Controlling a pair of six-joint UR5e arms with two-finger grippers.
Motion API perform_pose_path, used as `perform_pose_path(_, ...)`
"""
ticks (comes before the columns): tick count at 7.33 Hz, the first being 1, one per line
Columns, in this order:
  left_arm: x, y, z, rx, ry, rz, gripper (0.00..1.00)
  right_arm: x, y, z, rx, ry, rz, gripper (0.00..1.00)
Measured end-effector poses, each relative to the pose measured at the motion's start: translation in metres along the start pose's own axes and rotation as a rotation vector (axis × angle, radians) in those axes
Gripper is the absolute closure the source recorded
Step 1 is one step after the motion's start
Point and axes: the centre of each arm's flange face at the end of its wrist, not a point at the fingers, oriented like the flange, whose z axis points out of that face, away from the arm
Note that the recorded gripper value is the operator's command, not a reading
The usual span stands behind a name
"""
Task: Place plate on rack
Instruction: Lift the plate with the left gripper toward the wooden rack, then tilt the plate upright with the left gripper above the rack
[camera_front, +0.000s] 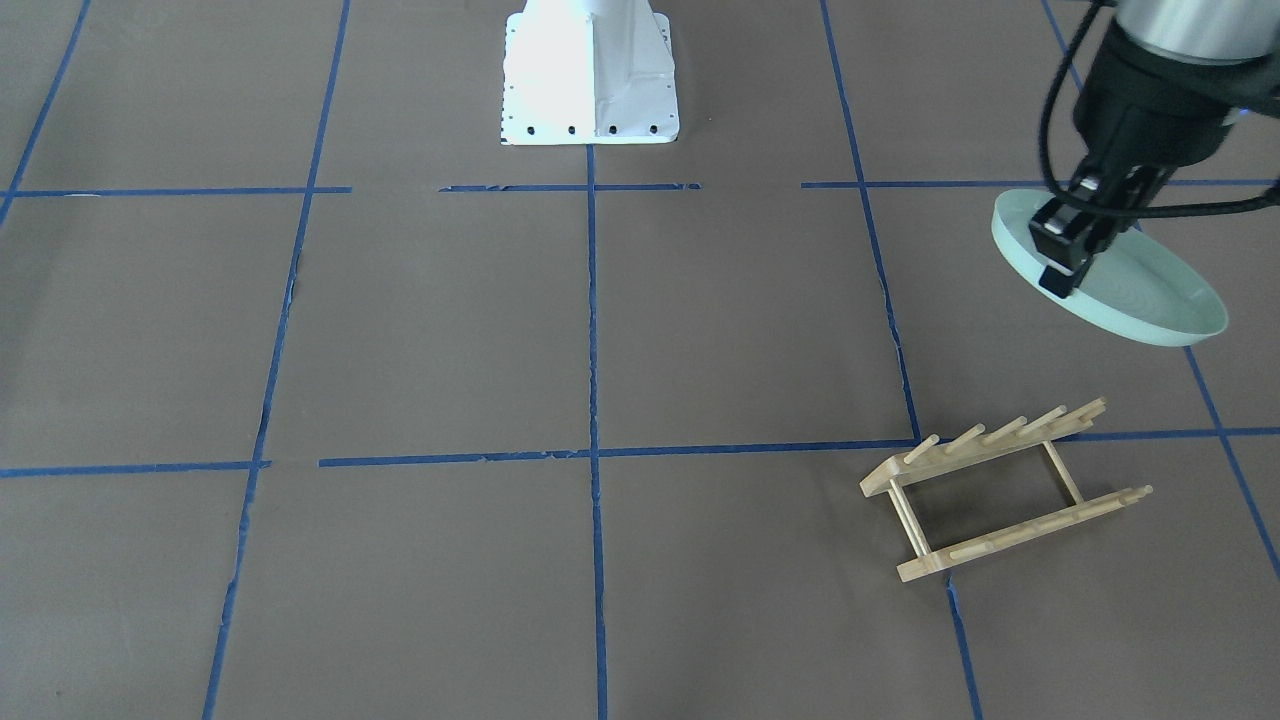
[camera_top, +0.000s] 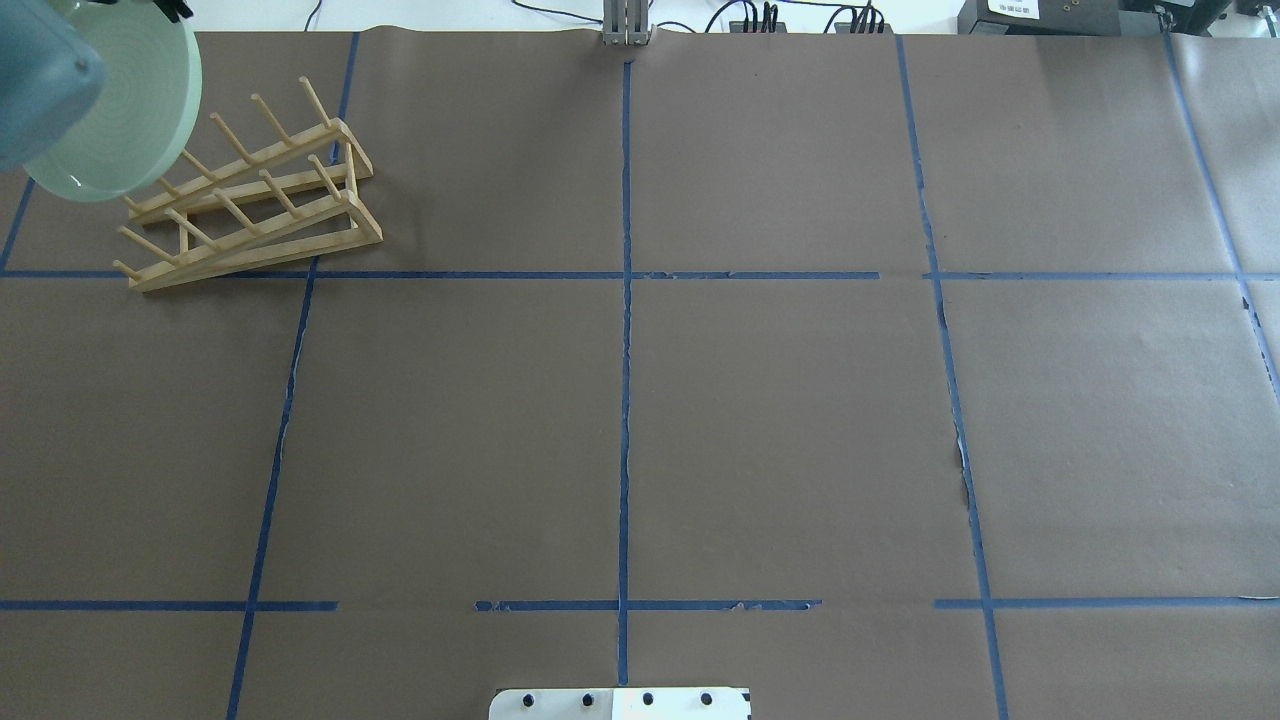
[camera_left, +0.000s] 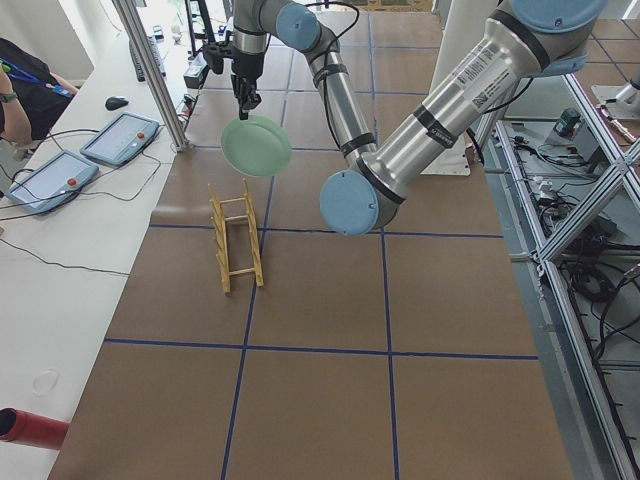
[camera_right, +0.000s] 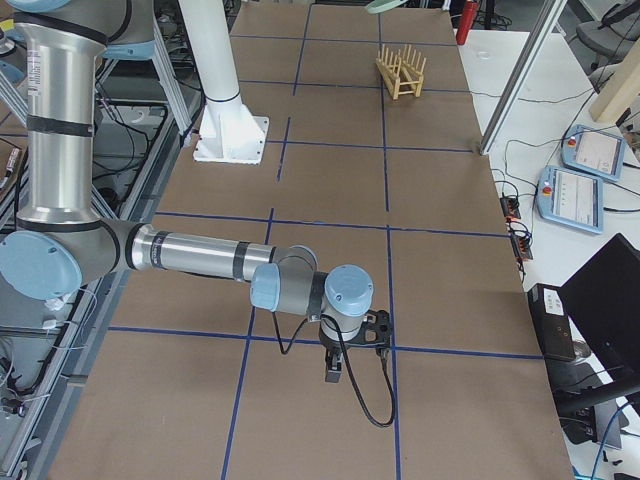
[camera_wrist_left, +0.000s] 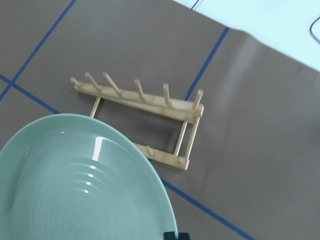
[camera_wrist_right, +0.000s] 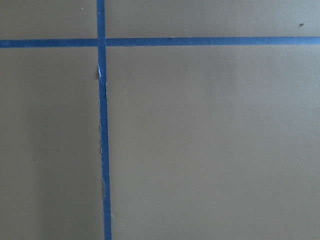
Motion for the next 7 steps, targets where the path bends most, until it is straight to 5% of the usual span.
perform_pose_path(3,-0.058,-0.047,-0.004,0.005,0.212,0.027,1.0,0.0,0.0,0.0,0.0,0.0,0.0,0.0)
perform_pose_path(7,-0.127,-0.04,0.024,-0.042,0.383,0.03,1.0,0.0,0.0,0.0,-0.001,0.0,0.001,0.0)
